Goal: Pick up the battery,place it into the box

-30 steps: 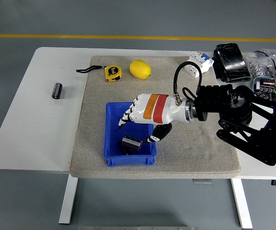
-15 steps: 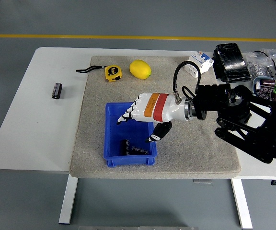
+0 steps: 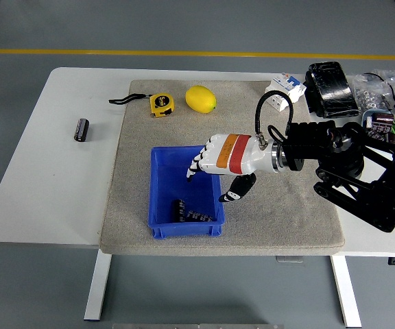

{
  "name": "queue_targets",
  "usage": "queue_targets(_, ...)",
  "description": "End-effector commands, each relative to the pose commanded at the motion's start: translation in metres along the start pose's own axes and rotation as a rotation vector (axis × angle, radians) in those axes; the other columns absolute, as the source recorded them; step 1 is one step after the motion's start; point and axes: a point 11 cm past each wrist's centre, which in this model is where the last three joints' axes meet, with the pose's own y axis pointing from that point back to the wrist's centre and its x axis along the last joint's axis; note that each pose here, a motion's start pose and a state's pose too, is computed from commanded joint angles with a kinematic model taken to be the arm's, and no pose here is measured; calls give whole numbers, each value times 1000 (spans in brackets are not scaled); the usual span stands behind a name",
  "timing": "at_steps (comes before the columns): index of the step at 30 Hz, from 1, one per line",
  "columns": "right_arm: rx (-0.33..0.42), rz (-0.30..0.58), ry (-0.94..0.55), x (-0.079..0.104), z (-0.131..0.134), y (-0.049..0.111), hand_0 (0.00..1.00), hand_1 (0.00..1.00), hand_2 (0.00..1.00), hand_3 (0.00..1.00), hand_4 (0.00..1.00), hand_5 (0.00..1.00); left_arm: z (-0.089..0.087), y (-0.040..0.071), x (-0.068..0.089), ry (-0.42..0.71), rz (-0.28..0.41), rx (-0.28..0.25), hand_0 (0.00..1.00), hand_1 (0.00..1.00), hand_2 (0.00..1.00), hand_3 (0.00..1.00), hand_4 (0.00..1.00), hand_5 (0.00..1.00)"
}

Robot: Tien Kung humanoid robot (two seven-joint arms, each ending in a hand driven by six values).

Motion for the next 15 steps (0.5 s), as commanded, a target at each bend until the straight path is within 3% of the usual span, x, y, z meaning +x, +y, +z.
queue_targets(15, -13, -57, -9, -25, 2, 6, 567, 620, 720, 634, 785, 189, 0, 0, -1, -1, -3, 0, 750, 706, 713, 568, 609, 530)
